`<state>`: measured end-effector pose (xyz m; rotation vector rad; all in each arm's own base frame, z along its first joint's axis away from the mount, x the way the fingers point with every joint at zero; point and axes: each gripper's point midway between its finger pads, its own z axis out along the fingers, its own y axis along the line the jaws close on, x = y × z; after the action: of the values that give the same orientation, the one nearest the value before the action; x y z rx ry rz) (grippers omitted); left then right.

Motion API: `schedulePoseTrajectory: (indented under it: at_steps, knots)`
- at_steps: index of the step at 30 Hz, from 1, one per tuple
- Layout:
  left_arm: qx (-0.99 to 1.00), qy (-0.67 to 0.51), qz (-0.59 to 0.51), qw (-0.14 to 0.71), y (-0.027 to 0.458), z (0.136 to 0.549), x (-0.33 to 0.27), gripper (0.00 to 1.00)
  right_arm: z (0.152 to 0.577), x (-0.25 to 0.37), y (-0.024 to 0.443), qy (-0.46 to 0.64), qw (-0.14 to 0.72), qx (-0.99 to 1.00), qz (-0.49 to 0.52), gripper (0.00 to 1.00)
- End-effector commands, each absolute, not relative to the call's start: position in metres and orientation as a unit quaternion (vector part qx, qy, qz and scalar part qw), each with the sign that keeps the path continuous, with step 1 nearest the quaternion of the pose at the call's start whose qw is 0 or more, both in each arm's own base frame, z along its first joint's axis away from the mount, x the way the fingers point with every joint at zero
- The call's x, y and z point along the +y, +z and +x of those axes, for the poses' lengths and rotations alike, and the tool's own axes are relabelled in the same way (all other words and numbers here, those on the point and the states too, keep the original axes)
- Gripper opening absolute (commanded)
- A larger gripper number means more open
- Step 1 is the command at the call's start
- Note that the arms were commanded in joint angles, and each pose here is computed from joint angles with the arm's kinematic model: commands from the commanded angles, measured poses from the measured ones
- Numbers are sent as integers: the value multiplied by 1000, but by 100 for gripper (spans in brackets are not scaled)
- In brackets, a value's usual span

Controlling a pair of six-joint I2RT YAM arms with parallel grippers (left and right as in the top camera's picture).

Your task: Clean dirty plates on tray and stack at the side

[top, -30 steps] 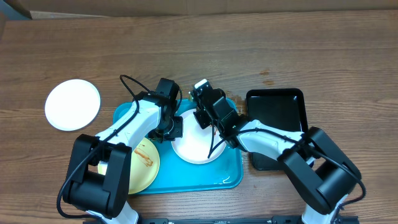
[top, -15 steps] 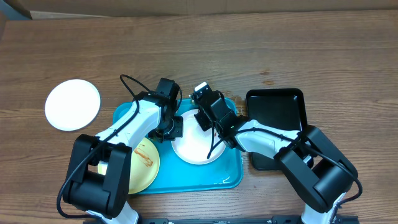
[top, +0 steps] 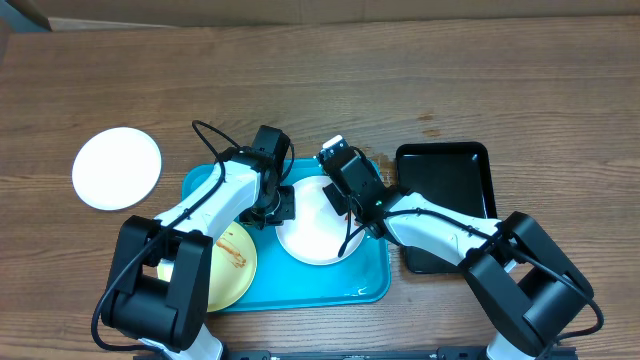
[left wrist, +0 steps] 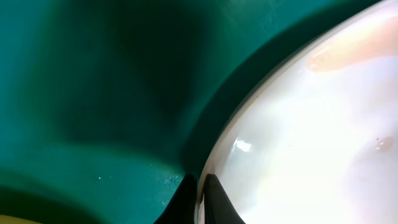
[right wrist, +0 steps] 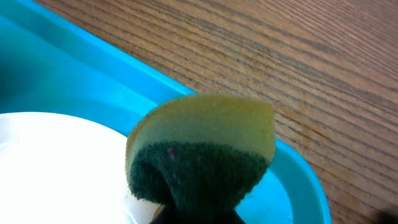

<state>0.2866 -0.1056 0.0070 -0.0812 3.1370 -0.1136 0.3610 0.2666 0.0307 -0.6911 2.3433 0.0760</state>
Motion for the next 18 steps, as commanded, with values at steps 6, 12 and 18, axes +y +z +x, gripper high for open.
schedulePoseTrajectory:
  at_steps: [6, 12, 18]
  knots:
    - [999, 3, -47, 6, 1, 288, -91, 4, 376, 287, 126, 104, 433, 864, -234, 4]
    - [999, 3, -47, 6, 1, 287, -91, 4, 359, 300, 137, 167, 410, 865, -236, 4]
    - [999, 2, -47, 5, 1, 287, -92, 4, 351, 307, 87, 163, 355, 885, -255, 4]
